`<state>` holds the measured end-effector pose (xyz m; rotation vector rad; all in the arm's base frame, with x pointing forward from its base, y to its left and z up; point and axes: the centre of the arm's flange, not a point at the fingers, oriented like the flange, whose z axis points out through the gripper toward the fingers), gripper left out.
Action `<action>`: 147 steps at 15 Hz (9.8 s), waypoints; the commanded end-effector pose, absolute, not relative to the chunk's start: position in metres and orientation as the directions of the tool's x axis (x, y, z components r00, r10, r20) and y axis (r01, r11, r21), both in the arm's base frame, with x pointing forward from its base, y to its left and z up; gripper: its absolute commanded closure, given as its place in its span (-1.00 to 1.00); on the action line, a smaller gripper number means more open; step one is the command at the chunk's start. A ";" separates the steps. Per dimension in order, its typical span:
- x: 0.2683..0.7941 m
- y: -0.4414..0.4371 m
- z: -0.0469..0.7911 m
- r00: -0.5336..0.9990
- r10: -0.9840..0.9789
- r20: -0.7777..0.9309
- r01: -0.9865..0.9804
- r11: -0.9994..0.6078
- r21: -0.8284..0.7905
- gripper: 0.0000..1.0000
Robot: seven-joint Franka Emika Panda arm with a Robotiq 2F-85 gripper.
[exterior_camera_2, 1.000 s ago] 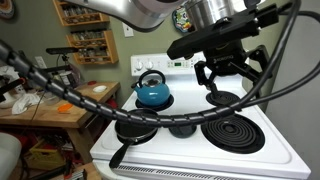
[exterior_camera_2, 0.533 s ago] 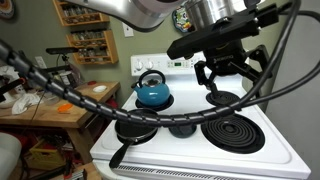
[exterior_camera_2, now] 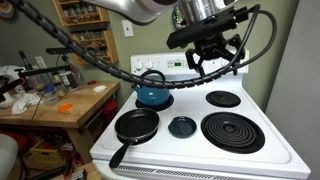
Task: Twist the knob on the stove
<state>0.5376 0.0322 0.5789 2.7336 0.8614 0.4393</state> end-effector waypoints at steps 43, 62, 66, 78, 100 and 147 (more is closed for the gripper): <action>0.686 0.239 0.526 0.390 0.749 0.535 0.866 -0.496 0.063 -1.00; 0.763 0.315 0.488 0.410 0.657 0.633 0.826 -0.562 0.049 -0.30; 0.768 0.316 0.486 0.402 0.653 0.642 0.818 -0.572 0.069 -0.80; 0.773 0.319 0.486 0.409 0.640 0.650 0.815 -0.577 0.054 0.98; 0.778 0.313 0.479 0.510 0.551 0.660 0.777 -0.624 -0.079 0.92; 0.788 0.288 0.469 0.890 -0.013 0.456 0.317 -0.702 -0.638 0.03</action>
